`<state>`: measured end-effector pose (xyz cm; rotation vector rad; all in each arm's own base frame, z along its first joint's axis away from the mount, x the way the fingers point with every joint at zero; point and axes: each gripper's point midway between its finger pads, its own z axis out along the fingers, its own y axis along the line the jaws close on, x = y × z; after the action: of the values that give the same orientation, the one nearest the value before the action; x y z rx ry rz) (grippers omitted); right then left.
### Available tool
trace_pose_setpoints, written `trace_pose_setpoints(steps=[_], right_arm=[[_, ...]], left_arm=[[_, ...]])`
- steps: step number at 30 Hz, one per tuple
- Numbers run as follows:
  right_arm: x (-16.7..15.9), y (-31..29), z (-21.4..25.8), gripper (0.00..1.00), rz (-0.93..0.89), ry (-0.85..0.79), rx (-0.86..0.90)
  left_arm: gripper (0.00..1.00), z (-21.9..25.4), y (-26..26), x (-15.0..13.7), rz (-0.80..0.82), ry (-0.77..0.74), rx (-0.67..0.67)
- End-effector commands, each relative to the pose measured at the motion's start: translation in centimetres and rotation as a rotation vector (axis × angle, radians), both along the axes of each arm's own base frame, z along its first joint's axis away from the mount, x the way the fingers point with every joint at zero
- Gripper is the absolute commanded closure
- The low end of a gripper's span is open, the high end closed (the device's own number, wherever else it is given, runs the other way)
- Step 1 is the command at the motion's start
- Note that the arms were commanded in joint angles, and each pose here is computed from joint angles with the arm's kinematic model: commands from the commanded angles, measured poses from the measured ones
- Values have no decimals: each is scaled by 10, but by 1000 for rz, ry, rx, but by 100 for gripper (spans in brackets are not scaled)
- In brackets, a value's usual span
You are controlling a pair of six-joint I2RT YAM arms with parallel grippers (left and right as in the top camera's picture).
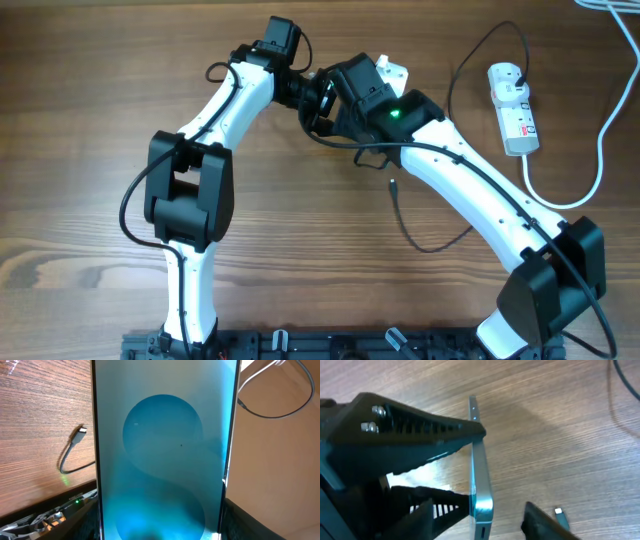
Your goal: Plug charger to phone and switch on socket
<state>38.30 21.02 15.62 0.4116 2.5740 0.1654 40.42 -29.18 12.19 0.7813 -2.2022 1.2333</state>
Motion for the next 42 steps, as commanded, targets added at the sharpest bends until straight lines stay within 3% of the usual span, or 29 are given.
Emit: trace_pose_setpoints(steps=[1,12,14,17,29,42], right_arm=[[8,-3,1,50,-41,-30,-18],[12,-9,-10,57,-104,-33,-47],[13,-10,-9,64,-120,-38,-43],[14,-9,-9,65,-119,-41,-39],[14,-8,-9,86,-124,-39,-29],[16,-6,-7,86,-124,-52,-19]], left_arm=[[37,27,-2,-3,-8,-20,-59],[37,34,-4,-7,-23,-6,-100],[37,34,-4,-7,-23,-7,-100],[37,34,-4,-7,-23,-7,-100],[37,34,-4,-7,-23,-7,-100],[37,37,-6,-9,-36,-6,-122]])
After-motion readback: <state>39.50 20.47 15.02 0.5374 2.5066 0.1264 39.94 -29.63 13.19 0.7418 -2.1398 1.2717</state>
